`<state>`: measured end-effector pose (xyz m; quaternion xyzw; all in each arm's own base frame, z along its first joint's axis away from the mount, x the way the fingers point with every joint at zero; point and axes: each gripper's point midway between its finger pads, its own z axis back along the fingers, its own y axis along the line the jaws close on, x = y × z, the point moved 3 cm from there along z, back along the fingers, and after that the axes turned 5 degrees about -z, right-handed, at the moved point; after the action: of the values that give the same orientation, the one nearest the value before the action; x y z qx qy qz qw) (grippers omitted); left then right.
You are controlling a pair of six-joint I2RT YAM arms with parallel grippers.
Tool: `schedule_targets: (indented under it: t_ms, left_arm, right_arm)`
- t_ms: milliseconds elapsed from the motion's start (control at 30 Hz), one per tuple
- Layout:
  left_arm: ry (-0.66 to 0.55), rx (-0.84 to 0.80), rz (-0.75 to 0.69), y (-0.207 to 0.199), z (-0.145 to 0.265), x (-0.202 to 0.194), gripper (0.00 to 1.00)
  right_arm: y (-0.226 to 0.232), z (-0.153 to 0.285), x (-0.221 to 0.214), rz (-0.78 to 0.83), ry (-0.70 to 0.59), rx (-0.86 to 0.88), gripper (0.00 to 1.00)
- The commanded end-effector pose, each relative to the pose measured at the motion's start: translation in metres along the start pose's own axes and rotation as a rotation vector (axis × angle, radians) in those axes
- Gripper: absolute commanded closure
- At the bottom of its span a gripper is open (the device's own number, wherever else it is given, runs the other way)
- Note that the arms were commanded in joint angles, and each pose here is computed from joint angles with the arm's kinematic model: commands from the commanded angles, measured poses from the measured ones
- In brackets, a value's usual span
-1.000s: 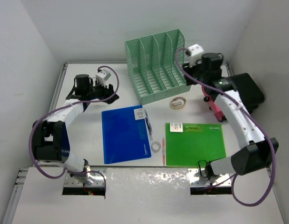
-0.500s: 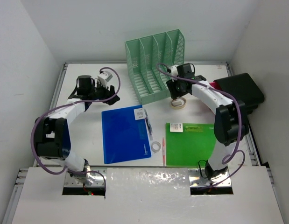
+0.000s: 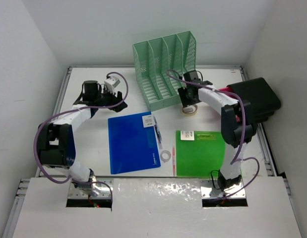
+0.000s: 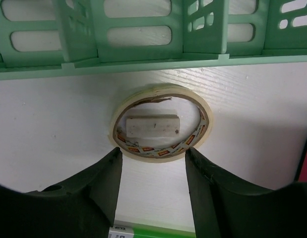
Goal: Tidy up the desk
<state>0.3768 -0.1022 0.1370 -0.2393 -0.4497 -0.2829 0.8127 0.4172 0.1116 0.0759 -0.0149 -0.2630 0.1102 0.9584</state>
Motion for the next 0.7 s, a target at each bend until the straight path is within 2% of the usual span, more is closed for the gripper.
schedule_targets:
  t_ms: [0, 267, 467, 667]
  left_arm:
    - [-0.026, -0.005, -0.043, 0.0, -0.003, 0.008, 0.39]
    - [-0.028, 0.01, -0.053, 0.002, -0.002, 0.01, 0.39]
    - [-0.027, 0.013, -0.053, 0.003, -0.003, 0.01, 0.39]
    - [-0.026, 0.016, -0.055, 0.003, -0.002, 0.01, 0.39]
  right_arm:
    - [-0.001, -0.01, 0.008, -0.03, -0.013, -0.013, 0.48]
    - [-0.007, -0.031, -0.01, -0.07, 0.025, -0.01, 0.47]
    - [-0.007, -0.038, -0.017, -0.07, 0.008, 0.019, 0.35]
    - [-0.001, -0.049, -0.024, -0.07, 0.024, 0.077, 0.34]
